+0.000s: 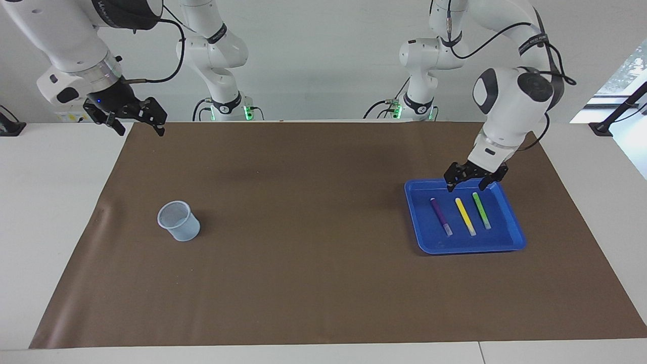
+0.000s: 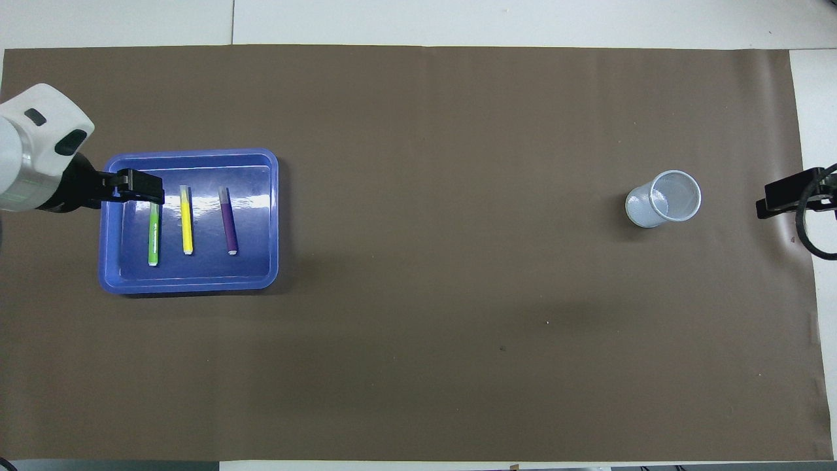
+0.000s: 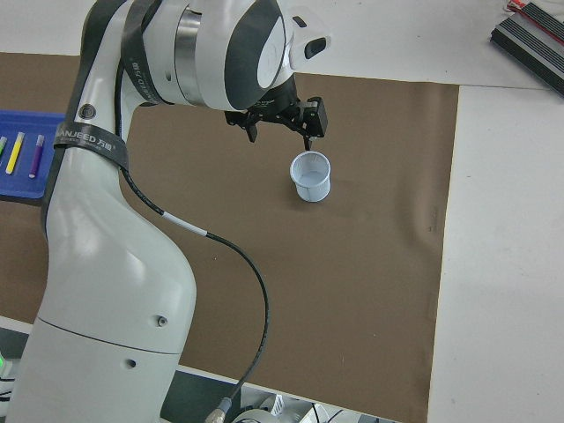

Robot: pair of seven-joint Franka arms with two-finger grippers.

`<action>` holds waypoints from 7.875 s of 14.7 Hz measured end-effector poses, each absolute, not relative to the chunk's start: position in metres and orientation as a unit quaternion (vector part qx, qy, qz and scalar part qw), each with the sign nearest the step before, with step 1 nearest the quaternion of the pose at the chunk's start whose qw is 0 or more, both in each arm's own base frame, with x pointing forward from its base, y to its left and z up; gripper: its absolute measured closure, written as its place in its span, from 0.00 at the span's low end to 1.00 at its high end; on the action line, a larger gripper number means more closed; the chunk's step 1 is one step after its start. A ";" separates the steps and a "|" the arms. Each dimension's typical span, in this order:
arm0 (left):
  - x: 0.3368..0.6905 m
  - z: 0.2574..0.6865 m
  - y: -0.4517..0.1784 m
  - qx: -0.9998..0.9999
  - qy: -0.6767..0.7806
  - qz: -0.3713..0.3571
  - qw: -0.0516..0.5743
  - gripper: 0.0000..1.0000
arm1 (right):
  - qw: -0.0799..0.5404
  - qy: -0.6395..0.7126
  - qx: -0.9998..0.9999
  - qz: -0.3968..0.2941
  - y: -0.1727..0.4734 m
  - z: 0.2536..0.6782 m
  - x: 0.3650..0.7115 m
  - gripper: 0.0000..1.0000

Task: Transfer and insert pens with both arms
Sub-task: 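Reach the left gripper down to the purple pen in the tray, then lift the purple pen with the left gripper while the right gripper approaches, then grasp the purple pen's free end with the right gripper, then open the left gripper and pull the pen away with the right gripper, then insert the purple pen into the white cup with the right gripper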

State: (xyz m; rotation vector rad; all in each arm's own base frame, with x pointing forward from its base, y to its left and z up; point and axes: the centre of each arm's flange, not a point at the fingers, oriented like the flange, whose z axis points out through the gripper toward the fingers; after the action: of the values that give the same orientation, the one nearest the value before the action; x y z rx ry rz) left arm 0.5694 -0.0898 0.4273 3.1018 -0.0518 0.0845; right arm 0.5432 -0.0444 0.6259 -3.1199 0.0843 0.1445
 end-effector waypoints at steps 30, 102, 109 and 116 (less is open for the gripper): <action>0.602 0.394 -0.101 0.993 0.113 0.011 0.021 0.83 | 0.181 0.047 -0.981 0.050 -0.038 0.616 0.539 0.00; 0.514 0.519 -0.410 0.830 0.517 -0.037 0.204 0.00 | 0.409 0.141 -0.901 0.046 0.139 0.515 0.541 0.81; 0.565 0.471 -0.283 0.947 0.282 0.007 0.151 0.00 | 0.204 -0.050 -0.977 0.044 0.068 0.567 0.563 0.81; 0.581 0.391 -0.131 0.994 0.069 0.025 0.082 0.00 | -0.032 -0.290 -0.956 0.014 0.023 0.565 0.593 0.81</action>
State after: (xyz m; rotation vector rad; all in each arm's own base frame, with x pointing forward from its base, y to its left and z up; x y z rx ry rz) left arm 0.5809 -0.1311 0.3913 2.9696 0.2065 0.0732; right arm 0.5933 0.0234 0.5655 -3.0668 -0.9303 0.0457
